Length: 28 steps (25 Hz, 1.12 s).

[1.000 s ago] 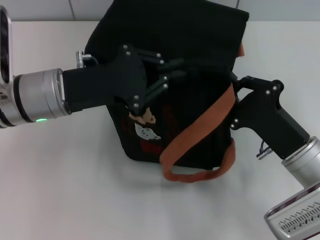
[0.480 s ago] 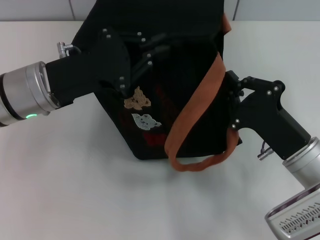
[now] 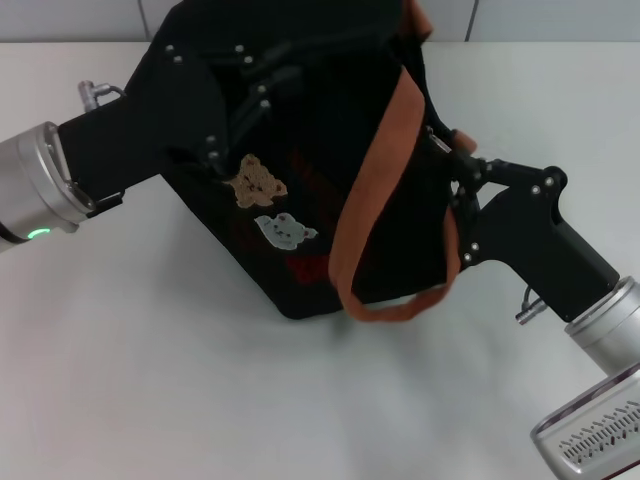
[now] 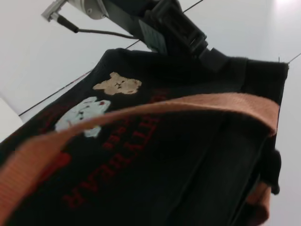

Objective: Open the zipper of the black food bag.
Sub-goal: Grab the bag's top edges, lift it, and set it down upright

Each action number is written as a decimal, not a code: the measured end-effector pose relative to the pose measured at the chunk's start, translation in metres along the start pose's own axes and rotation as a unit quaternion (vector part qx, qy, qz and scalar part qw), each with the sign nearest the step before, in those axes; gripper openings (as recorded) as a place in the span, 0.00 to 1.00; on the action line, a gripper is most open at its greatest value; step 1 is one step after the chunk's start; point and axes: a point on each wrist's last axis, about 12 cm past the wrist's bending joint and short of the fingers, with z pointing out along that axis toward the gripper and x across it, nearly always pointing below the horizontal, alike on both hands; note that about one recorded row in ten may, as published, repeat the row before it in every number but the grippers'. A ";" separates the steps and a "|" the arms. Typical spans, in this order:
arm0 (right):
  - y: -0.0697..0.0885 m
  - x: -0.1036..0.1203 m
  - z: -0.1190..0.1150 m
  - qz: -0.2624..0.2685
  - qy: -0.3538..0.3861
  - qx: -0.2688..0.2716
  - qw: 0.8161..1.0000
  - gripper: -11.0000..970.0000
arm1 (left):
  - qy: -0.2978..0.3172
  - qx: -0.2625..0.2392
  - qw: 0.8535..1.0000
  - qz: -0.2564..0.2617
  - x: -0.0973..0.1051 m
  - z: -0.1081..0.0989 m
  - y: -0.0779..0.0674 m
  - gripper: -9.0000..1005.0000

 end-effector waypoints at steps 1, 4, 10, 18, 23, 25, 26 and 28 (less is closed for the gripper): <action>0.000 0.001 0.000 0.000 0.002 -0.003 1.000 0.01 | -0.002 -0.004 1.000 0.000 0.000 -0.002 0.000 0.10; 0.002 0.003 0.000 0.001 0.009 -0.012 1.000 0.01 | -0.003 -0.015 1.000 0.003 0.000 -0.006 0.000 0.10; 0.005 0.006 -0.001 -0.001 0.021 -0.026 0.999 0.01 | -0.004 -0.033 0.999 0.005 -0.001 -0.014 0.001 0.10; 0.003 0.010 -0.001 0.017 0.028 -0.030 0.999 0.01 | -0.009 -0.049 0.999 0.009 -0.002 -0.019 0.003 0.10; -0.001 0.012 0.000 0.049 0.025 -0.020 0.998 0.03 | -0.007 -0.045 0.999 0.008 -0.002 -0.018 0.003 0.10; -0.004 0.012 0.001 0.062 0.020 -0.014 0.998 0.04 | -0.007 -0.044 0.999 0.008 -0.002 -0.018 0.003 0.10; -0.007 0.012 0.000 0.069 0.015 -0.009 0.997 0.04 | -0.007 -0.043 0.999 0.008 -0.002 -0.018 0.003 0.10; -0.011 0.012 -0.001 0.081 0.006 0.000 0.997 0.05 | -0.007 -0.042 0.999 0.009 -0.002 -0.017 0.003 0.10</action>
